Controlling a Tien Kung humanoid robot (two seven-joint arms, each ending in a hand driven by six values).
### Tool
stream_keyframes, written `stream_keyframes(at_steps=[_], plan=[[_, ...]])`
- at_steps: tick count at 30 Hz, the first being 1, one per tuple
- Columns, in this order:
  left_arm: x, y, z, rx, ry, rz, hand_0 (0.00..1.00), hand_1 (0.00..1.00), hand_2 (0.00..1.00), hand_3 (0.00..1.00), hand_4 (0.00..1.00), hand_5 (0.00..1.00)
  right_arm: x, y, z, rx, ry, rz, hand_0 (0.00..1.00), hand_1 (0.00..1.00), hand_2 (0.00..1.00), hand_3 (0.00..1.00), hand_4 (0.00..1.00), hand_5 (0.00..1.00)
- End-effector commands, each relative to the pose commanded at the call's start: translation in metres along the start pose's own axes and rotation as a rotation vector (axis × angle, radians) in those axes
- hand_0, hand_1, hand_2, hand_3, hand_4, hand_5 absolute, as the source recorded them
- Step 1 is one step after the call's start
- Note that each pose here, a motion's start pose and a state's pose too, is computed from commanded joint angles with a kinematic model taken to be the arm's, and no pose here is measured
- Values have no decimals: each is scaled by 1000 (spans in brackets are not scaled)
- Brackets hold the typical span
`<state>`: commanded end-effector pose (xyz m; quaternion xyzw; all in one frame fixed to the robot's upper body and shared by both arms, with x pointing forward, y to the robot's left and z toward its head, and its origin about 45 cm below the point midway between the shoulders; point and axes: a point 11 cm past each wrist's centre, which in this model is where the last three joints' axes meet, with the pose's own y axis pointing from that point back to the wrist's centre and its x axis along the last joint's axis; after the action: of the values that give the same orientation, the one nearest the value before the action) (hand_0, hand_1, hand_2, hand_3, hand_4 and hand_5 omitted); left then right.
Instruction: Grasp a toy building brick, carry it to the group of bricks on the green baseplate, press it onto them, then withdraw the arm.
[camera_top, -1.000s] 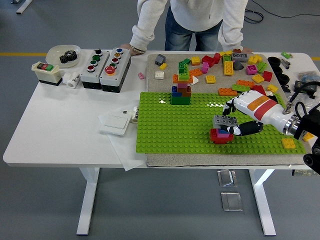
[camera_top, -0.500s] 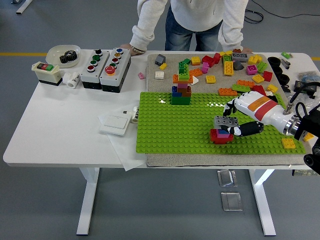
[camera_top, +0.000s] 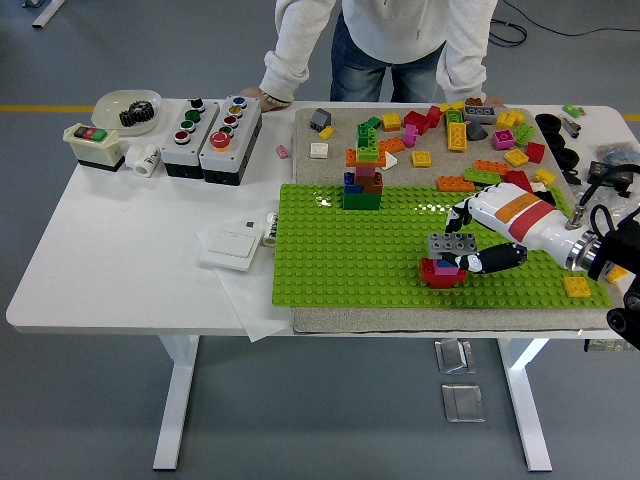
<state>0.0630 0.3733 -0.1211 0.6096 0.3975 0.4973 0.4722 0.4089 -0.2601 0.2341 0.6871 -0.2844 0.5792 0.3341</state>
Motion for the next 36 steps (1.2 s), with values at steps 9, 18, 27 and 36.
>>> stream_keyframes(at_steps=[9, 18, 27, 36], plan=[[0, 0, 1, -1, 0, 0, 778, 722, 650, 561, 590, 607, 2, 0, 1, -5, -4, 3, 607, 550, 570, 533, 767, 452], [1, 0, 2, -4, 1, 1, 779, 720, 650, 562, 589, 605, 2, 1, 2, -9, -7, -2, 610, 559, 582, 542, 785, 447], [1, 0, 3, -6, 2, 2, 779, 722, 650, 562, 590, 607, 2, 2, 4, -13, -10, -3, 615, 575, 598, 568, 809, 440], [1, 1, 4, -6, 0, 3, 779, 721, 650, 562, 590, 608, 6, 1, 1, -7, -12, 8, 618, 581, 614, 583, 816, 440]])
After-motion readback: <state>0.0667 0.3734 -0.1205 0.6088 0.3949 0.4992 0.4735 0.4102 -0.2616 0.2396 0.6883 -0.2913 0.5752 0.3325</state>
